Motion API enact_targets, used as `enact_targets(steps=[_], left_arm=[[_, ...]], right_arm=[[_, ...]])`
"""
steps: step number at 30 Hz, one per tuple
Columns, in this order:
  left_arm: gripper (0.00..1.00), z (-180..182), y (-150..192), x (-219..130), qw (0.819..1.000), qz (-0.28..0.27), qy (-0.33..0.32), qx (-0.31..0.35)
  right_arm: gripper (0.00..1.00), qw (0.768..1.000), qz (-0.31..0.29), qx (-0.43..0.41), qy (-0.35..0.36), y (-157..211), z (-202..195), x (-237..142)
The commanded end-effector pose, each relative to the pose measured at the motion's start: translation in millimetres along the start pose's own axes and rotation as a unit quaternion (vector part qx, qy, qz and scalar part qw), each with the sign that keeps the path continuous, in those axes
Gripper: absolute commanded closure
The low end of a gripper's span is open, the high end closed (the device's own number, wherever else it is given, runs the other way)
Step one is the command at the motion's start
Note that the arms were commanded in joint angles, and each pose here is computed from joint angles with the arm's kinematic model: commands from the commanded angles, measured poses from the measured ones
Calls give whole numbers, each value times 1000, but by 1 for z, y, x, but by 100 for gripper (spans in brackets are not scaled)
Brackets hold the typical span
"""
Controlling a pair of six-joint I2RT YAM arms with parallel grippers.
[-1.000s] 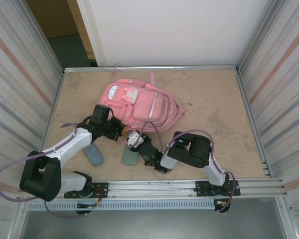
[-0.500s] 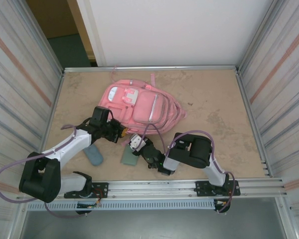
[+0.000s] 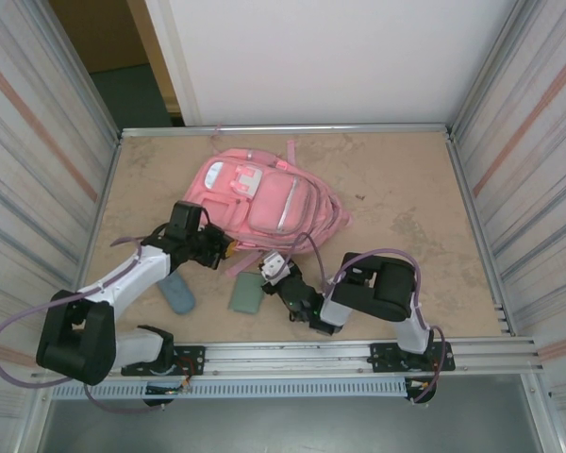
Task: Pack the student bag
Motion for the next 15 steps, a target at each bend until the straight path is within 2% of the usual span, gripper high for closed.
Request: enact_targets(steps=[1, 5, 11, 15], left_arm=[[100, -25, -27, -8, 997, -60, 26, 51], [100, -25, -46, -11, 995, -84, 18, 48], [100, -47, -63, -2, 996, -54, 27, 58], [98, -66, -79, 10, 994, -43, 15, 99]], right_arm=[[100, 997, 2, 48, 57, -3, -27, -9], [100, 996, 12, 52, 76, 5, -43, -19], [100, 995, 36, 61, 76, 21, -64, -30], [100, 995, 45, 70, 59, 22, -68, -32]])
Point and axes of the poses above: each hand's point on the last joint's axis, 136 mm out from that joint toward the fingers, its own x axis out along the fingers, its own z axis along the line the jaws close on, y = z × x, the point moved 2 cm from there along -x, back along the fingers, and after that the axes turned 2 degrees about -x, right-handed, at the moved point
